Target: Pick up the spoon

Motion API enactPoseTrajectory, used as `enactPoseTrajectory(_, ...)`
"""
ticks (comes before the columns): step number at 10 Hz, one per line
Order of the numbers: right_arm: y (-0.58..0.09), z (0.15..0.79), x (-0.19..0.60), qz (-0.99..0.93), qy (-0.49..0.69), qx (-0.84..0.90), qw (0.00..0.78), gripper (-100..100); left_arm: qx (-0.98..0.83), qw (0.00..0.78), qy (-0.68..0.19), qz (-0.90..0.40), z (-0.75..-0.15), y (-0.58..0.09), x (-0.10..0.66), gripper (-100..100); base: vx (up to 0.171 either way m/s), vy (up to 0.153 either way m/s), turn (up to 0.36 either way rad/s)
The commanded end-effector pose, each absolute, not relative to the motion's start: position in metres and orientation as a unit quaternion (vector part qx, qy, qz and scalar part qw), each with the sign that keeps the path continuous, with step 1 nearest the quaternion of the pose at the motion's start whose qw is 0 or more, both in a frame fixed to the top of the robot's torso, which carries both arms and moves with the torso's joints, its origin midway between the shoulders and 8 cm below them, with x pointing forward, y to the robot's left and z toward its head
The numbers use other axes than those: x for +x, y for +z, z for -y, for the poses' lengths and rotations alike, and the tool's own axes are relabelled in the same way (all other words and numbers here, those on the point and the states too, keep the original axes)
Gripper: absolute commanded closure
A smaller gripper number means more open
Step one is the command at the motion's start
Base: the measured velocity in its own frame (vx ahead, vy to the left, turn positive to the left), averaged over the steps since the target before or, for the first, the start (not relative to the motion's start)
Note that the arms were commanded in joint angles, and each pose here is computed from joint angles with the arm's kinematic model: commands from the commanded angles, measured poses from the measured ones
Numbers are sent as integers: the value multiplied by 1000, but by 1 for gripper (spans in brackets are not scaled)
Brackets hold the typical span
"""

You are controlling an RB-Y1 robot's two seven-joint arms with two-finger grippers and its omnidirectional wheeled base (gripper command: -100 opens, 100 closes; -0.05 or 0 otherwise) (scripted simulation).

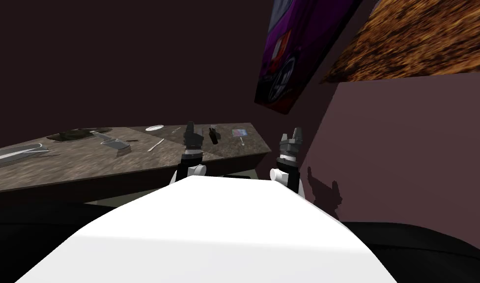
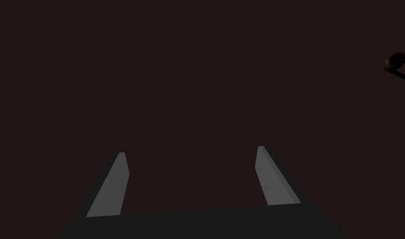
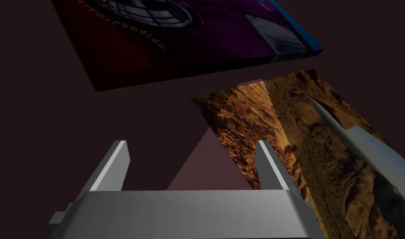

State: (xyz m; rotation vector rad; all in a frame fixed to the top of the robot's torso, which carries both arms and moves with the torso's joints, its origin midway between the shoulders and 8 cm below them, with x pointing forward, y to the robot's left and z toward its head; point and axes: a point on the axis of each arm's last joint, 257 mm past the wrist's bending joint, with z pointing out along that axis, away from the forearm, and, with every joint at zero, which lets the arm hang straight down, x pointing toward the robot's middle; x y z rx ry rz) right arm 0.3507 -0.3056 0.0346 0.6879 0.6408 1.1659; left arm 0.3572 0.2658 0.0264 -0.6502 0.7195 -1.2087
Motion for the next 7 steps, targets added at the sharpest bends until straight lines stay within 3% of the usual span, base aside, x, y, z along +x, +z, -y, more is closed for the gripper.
enactPoseTrajectory(1,32,302,354,-306,530,304,731,-100,-294,715,-546,-325,-266,26,357,0,-3,-8,83)
enactPoseTrajectory(5,15,291,372,-363,523,281,718,-100,-294,715,-546,-325,-266,26,357,0,-17,-30,178)
enactPoseTrajectory(7,0,287,384,-397,515,273,709,-100,-293,715,-546,-325,-266,26,357,0,-25,-42,306)
